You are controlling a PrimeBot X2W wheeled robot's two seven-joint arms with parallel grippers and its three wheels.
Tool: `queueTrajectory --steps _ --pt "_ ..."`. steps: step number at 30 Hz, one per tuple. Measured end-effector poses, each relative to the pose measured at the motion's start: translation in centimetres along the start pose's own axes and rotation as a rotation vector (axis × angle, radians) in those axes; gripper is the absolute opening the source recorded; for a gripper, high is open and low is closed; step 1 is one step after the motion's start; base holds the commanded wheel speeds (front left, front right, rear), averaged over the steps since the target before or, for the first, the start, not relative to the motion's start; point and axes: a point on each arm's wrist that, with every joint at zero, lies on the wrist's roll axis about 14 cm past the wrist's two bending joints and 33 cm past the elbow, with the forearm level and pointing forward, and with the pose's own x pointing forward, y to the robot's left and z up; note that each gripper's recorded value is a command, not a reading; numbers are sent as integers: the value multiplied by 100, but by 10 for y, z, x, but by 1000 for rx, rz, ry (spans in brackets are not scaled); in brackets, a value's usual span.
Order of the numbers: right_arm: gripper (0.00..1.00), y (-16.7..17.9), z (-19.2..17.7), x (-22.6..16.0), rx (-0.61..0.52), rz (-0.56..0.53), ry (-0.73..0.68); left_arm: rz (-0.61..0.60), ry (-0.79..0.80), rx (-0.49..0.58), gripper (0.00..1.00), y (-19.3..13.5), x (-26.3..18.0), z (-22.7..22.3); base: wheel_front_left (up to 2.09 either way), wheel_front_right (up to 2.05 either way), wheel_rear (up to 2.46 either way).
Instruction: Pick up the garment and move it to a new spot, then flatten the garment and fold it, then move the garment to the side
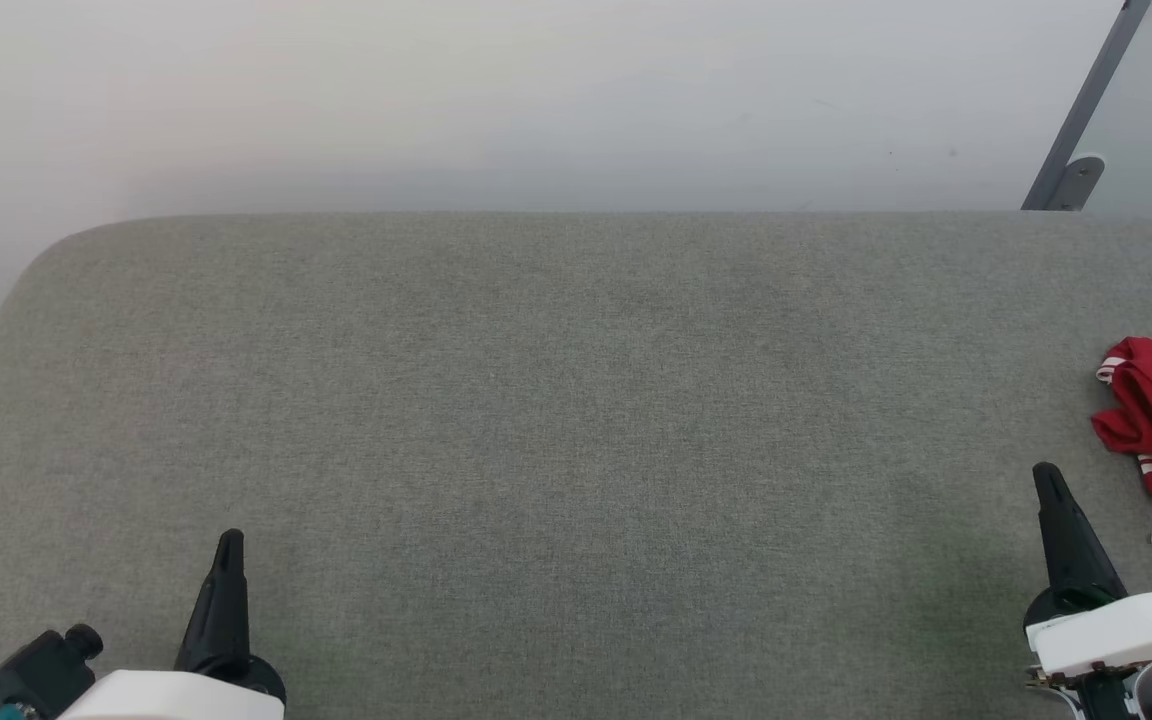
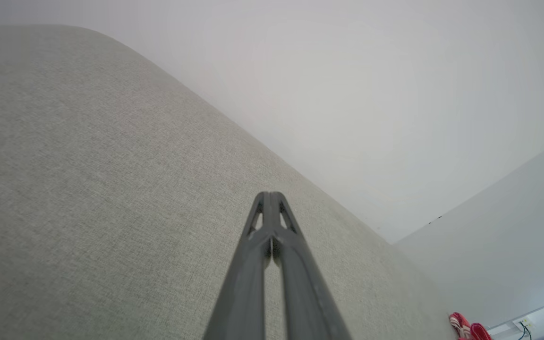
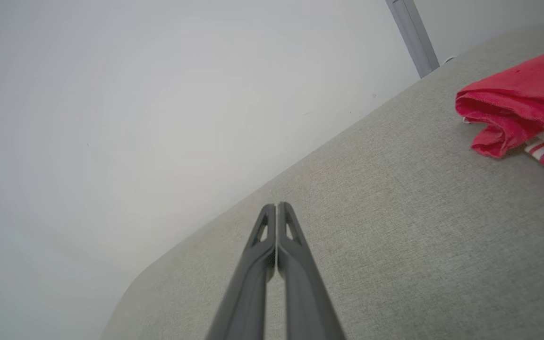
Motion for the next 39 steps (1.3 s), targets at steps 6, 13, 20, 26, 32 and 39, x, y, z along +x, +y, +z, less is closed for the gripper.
queueTrajectory --steps 6,13,20,26,32,39 --pt "0 0 -2 0 80 -4 2 8 4 -76 0 0 3 0 0 0 0" --pt "0 1 -4 3 181 -4 1 11 8 -181 0 -2 7 0 0 0 0" --pt "0 3 -4 5 261 -2 0 13 15 -265 0 -3 11 -1 0 0 0" --pt "0 2 -6 6 326 -4 2 9 11 -332 0 -6 15 1 0 0 0" --pt "0 3 -7 7 386 -3 4 11 17 -395 0 -7 17 0 0 0 0" --pt "0 6 -7 9 455 3 1 7 21 -463 0 -9 20 0 0 0 0"
